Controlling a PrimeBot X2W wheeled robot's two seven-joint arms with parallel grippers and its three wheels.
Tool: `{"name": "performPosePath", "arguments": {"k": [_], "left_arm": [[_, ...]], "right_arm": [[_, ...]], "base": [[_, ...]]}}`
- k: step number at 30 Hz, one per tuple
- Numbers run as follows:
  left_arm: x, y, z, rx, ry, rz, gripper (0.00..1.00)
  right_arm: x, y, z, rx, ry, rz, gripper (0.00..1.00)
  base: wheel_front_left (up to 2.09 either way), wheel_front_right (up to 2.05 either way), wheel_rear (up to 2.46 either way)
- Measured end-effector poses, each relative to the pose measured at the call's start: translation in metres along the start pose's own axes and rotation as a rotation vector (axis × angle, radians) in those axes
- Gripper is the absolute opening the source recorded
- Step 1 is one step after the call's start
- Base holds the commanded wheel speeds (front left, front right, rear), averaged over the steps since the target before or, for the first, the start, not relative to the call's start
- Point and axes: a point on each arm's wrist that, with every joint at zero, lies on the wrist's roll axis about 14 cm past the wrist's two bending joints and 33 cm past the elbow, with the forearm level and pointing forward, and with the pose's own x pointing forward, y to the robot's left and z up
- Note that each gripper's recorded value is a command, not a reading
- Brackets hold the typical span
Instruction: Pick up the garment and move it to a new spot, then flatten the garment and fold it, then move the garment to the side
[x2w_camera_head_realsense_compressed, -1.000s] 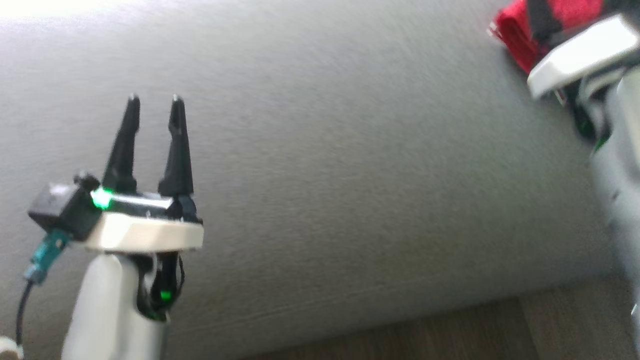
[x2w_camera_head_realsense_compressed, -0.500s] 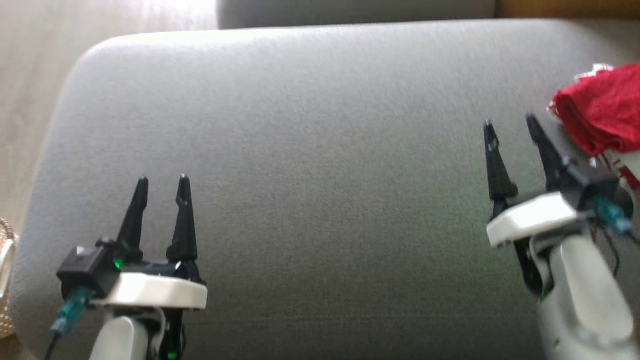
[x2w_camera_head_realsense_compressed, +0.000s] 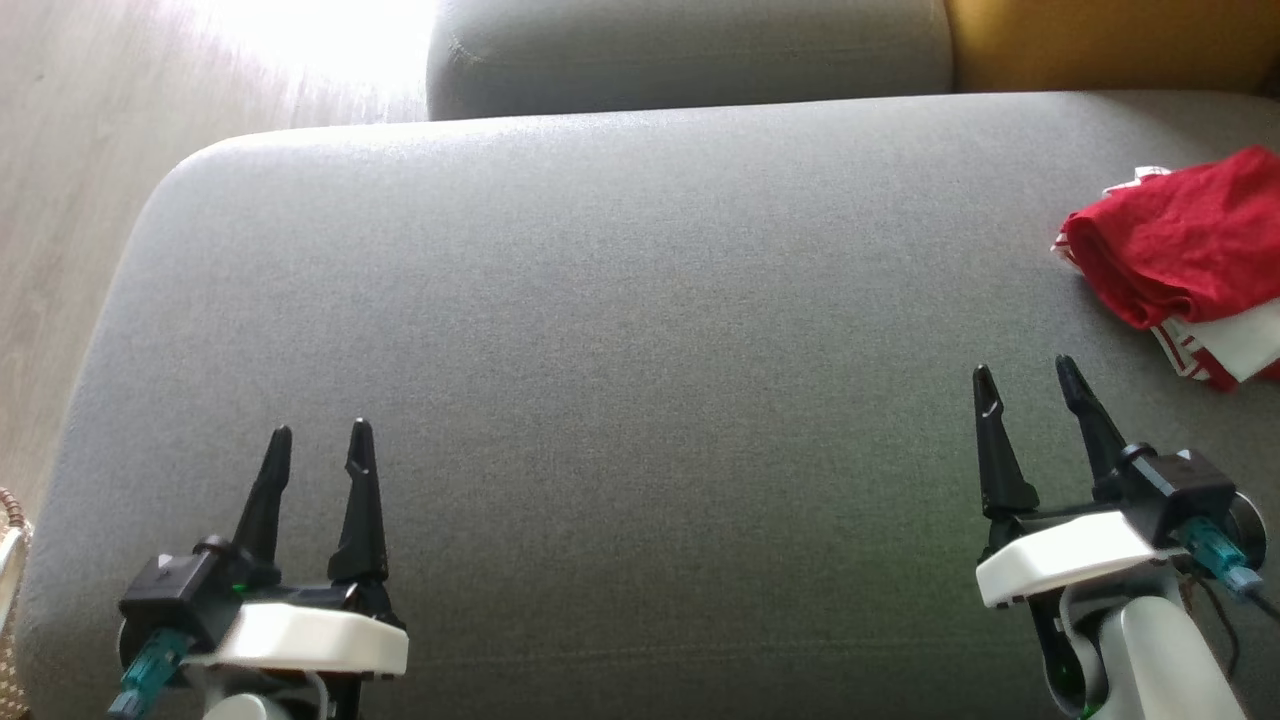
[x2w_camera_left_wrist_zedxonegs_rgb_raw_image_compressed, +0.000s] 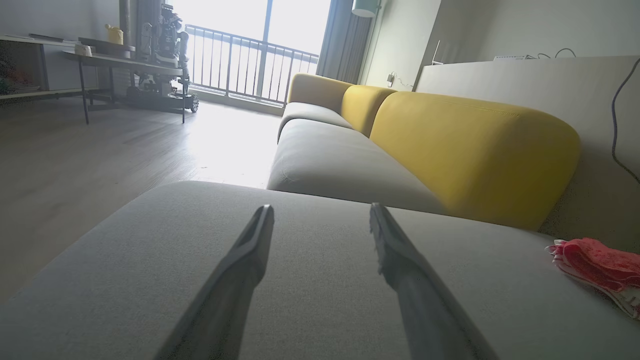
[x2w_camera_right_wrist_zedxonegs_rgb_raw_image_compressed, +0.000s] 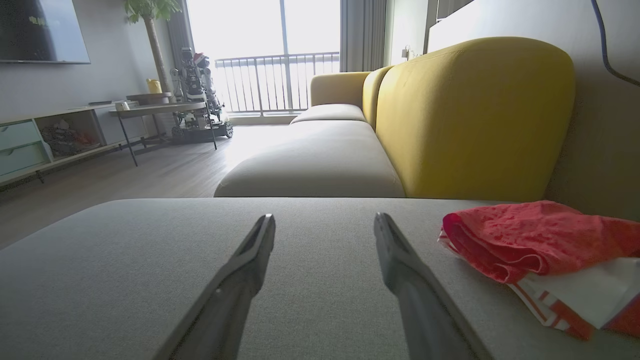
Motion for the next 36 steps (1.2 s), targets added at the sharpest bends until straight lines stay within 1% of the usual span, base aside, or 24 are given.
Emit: {"name": "performPosePath", "arguments": {"k": [7, 24, 28, 33, 36], "left_arm": [[0.003, 0.001, -0.002, 0.030, 0.008, 0.010, 1.00], [0.003, 0.011, -0.002, 0.028, 0.007, 0.052, 1.00], [0.004, 0.010, -0.002, -0.010, 0.004, 0.045, 1.00], [0.007, 0.006, 0.004, -0.021, -0.014, 0.024, 1.00], [0.009, -0.001, 0.015, -0.075, -0.052, -0.011, 1.00]], "right_arm": [[-0.001, -0.003, -0.001, 0.003, 0.002, -0.010, 1.00], [-0.001, -0.002, -0.004, 0.007, 0.010, -0.008, 1.00], [-0.001, -0.003, -0.005, 0.007, 0.014, -0.010, 1.00], [-0.001, -0.003, -0.006, 0.007, 0.017, -0.012, 1.00], [-0.001, -0.004, -0.006, 0.007, 0.017, -0.013, 1.00]], "base": [[0.00, 0.00, 0.00], [0.00, 0.00, 0.00], [0.00, 0.00, 0.00], [0.00, 0.00, 0.00], [0.00, 0.00, 0.00]]}}
